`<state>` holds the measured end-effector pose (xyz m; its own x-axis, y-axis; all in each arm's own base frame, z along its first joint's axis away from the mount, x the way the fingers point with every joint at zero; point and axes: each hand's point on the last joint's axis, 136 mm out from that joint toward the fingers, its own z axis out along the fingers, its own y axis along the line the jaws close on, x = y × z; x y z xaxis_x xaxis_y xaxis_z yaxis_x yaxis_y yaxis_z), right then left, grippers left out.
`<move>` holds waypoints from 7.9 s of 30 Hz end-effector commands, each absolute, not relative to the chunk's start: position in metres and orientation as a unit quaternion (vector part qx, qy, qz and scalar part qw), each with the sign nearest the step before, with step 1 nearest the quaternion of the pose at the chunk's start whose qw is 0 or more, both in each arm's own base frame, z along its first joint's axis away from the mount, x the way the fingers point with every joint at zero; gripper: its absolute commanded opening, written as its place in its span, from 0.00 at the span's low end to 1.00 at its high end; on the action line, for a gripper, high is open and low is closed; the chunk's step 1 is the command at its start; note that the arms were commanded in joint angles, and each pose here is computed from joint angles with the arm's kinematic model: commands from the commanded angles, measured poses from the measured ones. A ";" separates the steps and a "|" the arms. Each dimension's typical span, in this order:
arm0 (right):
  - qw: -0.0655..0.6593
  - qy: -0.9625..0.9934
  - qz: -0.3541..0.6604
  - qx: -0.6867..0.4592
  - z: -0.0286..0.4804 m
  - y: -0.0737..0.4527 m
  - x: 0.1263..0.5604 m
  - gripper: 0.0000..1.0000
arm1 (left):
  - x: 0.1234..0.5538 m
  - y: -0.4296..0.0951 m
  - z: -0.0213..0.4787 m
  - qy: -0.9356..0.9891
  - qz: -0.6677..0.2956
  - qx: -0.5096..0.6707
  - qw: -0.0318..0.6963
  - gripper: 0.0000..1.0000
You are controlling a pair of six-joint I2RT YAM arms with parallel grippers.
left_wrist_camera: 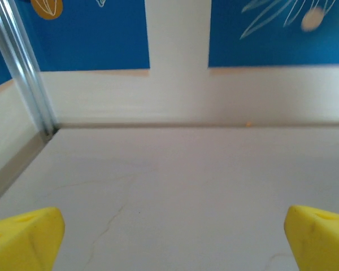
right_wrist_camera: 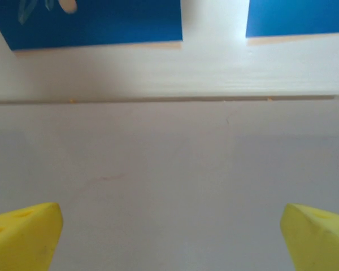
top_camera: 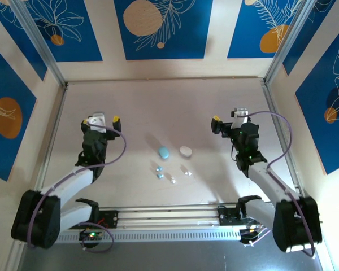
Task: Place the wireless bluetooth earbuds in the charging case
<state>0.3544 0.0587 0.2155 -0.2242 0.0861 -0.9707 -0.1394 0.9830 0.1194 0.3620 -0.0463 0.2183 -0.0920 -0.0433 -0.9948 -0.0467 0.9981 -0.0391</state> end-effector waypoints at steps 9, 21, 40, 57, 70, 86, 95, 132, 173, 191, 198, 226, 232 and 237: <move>0.460 0.859 0.223 0.025 0.214 0.115 0.325 0.99 | 0.326 -0.129 0.173 0.799 -0.258 -0.026 0.542 1.00; 0.322 0.886 0.333 0.004 0.171 0.158 0.332 0.99 | 0.306 -0.150 0.162 0.811 -0.321 -0.009 0.490 1.00; 0.167 0.956 0.184 -0.157 0.094 0.278 0.301 1.00 | 0.314 -0.107 0.124 0.809 -0.269 -0.128 0.507 1.00; 0.094 0.968 0.079 -0.221 0.055 0.314 0.286 0.71 | 0.313 -0.109 0.131 0.811 -0.271 -0.122 0.503 1.00; 0.076 0.967 0.081 -0.228 0.050 0.324 0.286 0.65 | 0.315 -0.112 0.127 0.815 -0.275 -0.119 0.496 1.00; 0.061 0.968 0.064 -0.237 0.038 0.326 0.288 0.55 | 0.315 -0.113 0.127 0.814 -0.277 -0.116 0.497 1.00; 0.058 0.968 0.063 -0.238 0.038 0.327 0.288 0.43 | 0.315 -0.113 0.127 0.814 -0.278 -0.115 0.498 1.00; 0.042 0.908 0.410 -0.074 0.118 0.337 0.302 0.36 | 0.320 -0.212 0.122 0.753 -0.549 -0.037 0.361 0.71; 0.029 0.874 0.483 -0.045 0.141 0.342 0.312 0.34 | 0.316 -0.242 0.115 0.752 -0.573 -0.001 0.325 0.64; 0.040 0.863 0.503 -0.035 0.160 0.325 0.308 0.33 | 0.321 -0.227 0.088 0.810 -0.490 -0.021 0.321 0.63; 0.044 0.875 0.482 -0.024 0.148 0.313 0.308 0.33 | 0.316 -0.220 0.112 0.802 -0.478 0.001 0.358 0.63; 0.027 0.871 0.489 -0.042 0.148 0.332 0.300 0.33 | 0.301 -0.253 0.135 0.769 -0.523 0.068 0.360 0.83; 0.029 0.868 0.494 -0.047 0.154 0.333 0.297 0.33 | 0.306 -0.248 0.127 0.779 -0.512 0.053 0.358 0.81; 0.032 0.866 0.496 -0.048 0.159 0.332 0.296 0.33 | 0.308 -0.243 0.123 0.785 -0.502 0.042 0.360 0.80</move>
